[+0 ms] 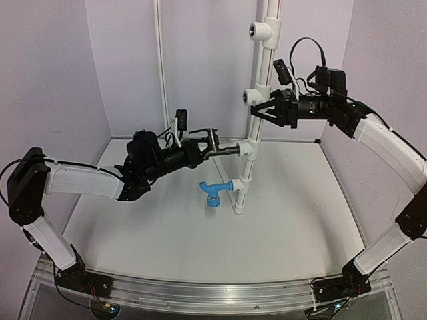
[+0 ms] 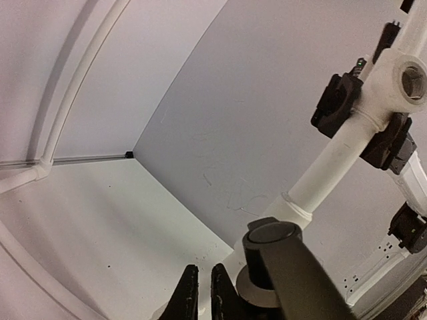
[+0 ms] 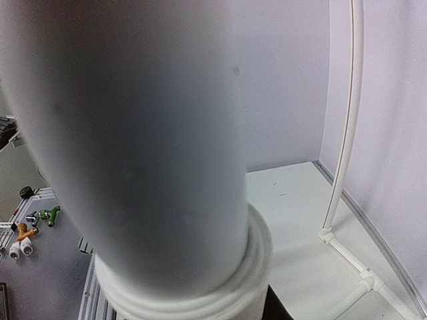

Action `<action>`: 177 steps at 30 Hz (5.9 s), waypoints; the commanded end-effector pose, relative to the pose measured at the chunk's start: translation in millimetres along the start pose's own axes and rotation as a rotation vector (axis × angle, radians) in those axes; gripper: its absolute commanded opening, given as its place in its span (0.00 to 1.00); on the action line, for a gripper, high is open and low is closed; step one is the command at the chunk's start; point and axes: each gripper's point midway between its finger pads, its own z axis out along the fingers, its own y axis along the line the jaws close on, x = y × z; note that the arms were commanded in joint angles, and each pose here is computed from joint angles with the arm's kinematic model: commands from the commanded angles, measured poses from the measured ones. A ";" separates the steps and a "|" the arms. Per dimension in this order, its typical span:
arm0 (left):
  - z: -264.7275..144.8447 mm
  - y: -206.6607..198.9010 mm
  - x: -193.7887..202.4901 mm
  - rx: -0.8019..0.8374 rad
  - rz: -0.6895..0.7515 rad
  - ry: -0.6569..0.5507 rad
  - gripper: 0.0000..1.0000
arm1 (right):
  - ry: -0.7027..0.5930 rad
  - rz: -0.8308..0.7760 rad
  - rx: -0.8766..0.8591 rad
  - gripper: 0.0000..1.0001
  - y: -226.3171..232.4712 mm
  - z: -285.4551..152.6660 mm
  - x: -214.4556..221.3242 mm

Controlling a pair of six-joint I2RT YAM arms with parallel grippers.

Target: Install the water faucets

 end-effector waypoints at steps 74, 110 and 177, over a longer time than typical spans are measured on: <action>9.3 -2.5 -68.9 0.134 -0.173 0.443 0.35 | 0.150 0.241 0.082 0.00 -19.2 -0.6 54.7; 2.3 -100.3 -35.2 0.364 0.143 0.533 0.25 | 0.154 0.246 0.089 0.00 -19.7 -1.4 57.7; -24.7 2.9 41.4 -0.034 -0.049 -0.059 0.17 | 0.158 0.246 0.092 0.00 -21.3 -0.4 58.9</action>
